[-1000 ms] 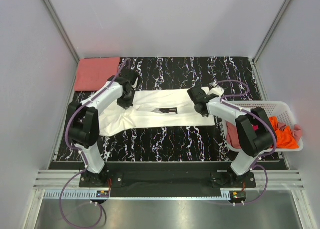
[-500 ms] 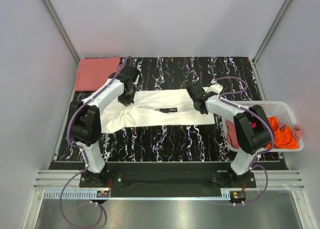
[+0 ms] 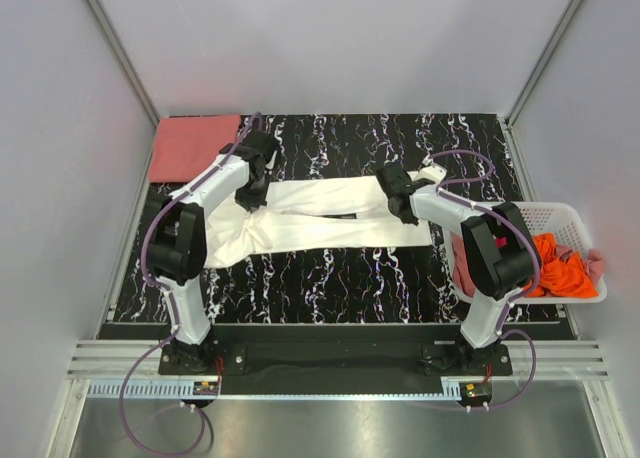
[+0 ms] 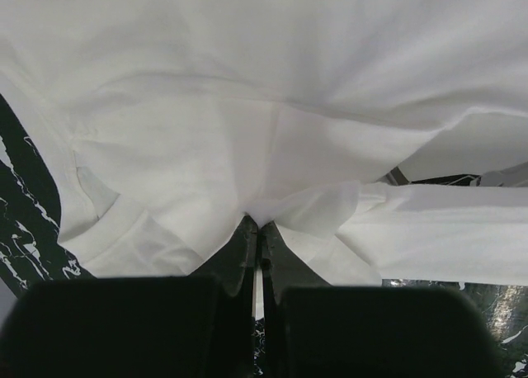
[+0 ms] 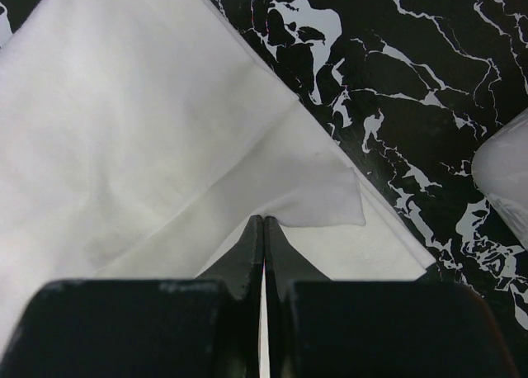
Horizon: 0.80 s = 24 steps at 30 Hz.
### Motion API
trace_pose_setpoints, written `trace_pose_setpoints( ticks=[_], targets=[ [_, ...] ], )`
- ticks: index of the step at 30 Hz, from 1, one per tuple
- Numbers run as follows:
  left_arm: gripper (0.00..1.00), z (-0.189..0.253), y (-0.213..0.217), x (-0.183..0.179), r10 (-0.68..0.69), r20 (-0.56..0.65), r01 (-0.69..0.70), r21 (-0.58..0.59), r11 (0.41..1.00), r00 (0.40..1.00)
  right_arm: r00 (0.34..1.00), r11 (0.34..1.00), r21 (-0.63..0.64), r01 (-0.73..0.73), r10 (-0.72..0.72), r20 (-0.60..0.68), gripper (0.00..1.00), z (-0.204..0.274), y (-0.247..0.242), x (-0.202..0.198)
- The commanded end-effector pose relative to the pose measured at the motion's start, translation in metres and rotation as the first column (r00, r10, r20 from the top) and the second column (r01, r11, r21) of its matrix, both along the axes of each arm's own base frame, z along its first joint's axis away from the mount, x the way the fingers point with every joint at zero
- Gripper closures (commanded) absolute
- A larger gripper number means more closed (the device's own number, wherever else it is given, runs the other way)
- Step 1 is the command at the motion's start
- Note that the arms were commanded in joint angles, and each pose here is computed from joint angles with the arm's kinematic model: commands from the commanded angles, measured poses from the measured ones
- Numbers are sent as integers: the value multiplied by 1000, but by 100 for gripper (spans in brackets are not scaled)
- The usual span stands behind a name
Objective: Fold and stack the t-shirts
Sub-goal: Fold the tshirt
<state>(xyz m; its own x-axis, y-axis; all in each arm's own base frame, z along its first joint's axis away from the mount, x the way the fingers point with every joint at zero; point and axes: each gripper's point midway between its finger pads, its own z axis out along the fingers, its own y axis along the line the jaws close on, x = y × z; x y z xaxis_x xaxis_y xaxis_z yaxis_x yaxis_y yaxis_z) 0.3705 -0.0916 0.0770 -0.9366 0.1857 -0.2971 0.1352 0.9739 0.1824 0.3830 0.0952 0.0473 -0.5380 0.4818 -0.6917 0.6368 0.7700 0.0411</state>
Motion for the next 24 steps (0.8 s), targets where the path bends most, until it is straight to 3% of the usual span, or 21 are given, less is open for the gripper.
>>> trace_pose_setpoints(
  ticks=[1, 10, 14, 20, 24],
  targets=[
    [100, 8, -2, 15, 1, 32, -1, -8, 1000, 999, 998, 1000, -23, 16, -15, 56, 100, 16, -3, 16],
    [99, 3, -4, 17, 9, 20, -9, -10, 1000, 1000, 998, 999, -45, -6, 9, 64, 100, 22, -2, 25],
    [94, -2, -4, 16, 12, 4, -12, -6, 1000, 1000, 999, 999, -50, 0, 2, 45, 100, 13, -3, 24],
    [94, -5, -4, 19, 11, 0, -11, 0, 1000, 1000, 999, 997, -64, -30, 33, 36, 84, 15, 0, 32],
    [89, 1, -8, 25, 7, 13, -7, -20, 1000, 1000, 994, 995, -59, -78, 82, 72, 73, 43, 3, 36]
  ],
)
